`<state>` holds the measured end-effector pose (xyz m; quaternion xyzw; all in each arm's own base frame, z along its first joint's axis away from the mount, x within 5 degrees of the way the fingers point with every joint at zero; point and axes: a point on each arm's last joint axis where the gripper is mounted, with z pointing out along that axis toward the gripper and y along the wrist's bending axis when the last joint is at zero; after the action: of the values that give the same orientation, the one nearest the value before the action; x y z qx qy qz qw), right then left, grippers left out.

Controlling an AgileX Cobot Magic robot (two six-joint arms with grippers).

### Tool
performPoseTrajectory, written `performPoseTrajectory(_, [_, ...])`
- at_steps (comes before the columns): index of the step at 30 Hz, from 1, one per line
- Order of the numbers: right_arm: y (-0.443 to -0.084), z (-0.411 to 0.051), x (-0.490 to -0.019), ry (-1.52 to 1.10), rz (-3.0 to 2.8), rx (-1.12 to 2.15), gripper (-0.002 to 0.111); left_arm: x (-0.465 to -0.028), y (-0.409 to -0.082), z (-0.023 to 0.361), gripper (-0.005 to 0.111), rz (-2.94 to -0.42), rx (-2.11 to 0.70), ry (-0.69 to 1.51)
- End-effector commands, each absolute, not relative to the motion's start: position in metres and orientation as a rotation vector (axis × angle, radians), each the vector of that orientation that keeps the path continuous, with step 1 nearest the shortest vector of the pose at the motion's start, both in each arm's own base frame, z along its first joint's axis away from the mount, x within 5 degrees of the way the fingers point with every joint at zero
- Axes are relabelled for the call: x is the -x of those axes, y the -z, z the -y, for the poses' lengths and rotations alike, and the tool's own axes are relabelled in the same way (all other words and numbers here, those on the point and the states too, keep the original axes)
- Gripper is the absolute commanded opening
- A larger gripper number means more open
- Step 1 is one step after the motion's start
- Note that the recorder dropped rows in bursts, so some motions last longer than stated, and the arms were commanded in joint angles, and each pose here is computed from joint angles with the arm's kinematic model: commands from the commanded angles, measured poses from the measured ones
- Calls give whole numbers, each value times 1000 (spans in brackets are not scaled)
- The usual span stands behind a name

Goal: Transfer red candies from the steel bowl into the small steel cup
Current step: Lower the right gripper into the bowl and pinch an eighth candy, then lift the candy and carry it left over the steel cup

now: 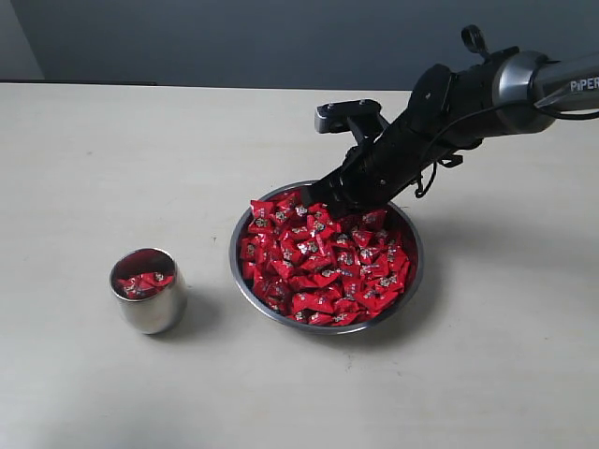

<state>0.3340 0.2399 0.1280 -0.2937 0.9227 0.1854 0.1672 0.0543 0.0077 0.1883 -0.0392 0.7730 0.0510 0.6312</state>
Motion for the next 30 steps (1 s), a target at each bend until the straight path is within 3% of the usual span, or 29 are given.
performPoseTrajectory(1, [-129,-239,-337,-517,-2610,847,-1,-54,-187,-8,0,-1767,92,-114])
performPoseTrajectory(13, [-146,-238,-338,-495,-2549,861,-1,-54,-187,-8,0,-1767,92,-114])
performPoseTrajectory(30, [-212,-226,-325,-450,-2445,888,-1,-54,-187,-8,0,-1767,92,-114])
